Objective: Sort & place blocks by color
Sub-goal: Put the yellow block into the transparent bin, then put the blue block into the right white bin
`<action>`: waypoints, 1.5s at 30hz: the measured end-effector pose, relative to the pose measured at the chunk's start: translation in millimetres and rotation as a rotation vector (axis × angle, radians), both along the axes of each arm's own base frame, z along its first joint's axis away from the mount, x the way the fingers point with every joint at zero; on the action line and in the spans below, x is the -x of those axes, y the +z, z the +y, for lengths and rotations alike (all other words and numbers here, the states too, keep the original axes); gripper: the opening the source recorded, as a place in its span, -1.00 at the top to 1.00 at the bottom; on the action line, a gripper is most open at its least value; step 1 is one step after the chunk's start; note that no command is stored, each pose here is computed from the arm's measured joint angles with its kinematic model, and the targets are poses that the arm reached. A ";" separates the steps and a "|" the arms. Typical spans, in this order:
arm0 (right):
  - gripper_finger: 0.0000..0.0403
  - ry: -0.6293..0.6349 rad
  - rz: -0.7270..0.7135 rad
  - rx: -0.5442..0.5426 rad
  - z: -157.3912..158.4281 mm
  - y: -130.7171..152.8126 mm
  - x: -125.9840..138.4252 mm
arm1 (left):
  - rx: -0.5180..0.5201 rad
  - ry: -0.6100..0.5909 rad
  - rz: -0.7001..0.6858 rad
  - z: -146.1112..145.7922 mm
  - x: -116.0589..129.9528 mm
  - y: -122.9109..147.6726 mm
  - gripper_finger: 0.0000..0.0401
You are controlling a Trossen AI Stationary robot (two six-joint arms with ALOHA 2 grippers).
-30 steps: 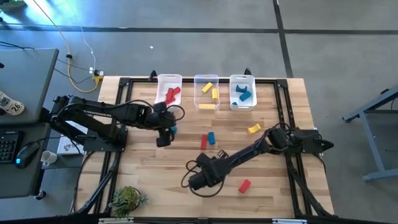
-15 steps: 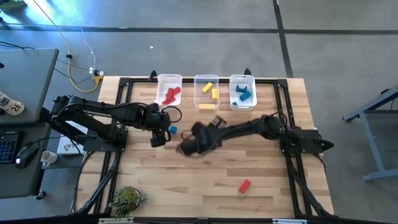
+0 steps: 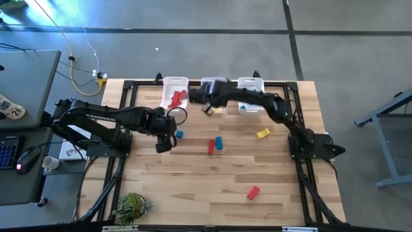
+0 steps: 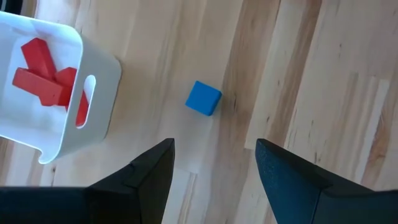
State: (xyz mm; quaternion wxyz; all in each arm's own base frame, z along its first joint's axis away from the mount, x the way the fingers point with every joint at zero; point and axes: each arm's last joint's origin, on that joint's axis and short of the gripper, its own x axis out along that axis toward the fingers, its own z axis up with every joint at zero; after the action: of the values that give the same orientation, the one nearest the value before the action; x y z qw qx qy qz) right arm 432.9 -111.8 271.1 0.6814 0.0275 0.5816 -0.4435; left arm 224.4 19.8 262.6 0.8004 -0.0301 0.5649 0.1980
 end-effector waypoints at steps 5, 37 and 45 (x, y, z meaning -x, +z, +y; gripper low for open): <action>0.50 -0.019 -0.106 -0.138 -48.7 -7.0 3.3 | 0.007 0.027 -0.008 0.1 0.0 0.0 -0.06; -0.08 -0.052 -0.276 -0.465 -107.2 -41.0 18.9 | 0.010 -0.116 0.032 -34.5 3.6 -1.2 -0.06; -0.09 -0.008 -0.273 -0.474 -80.7 -21.6 8.3 | 0.010 -0.121 0.030 -35.7 3.5 -1.1 -0.06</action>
State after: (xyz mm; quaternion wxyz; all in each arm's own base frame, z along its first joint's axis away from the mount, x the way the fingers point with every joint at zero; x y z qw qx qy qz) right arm 424.5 -192.4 249.6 0.7264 0.2480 0.5716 -0.2901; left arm 220.9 -15.9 261.5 0.8021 0.0030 0.5788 0.1470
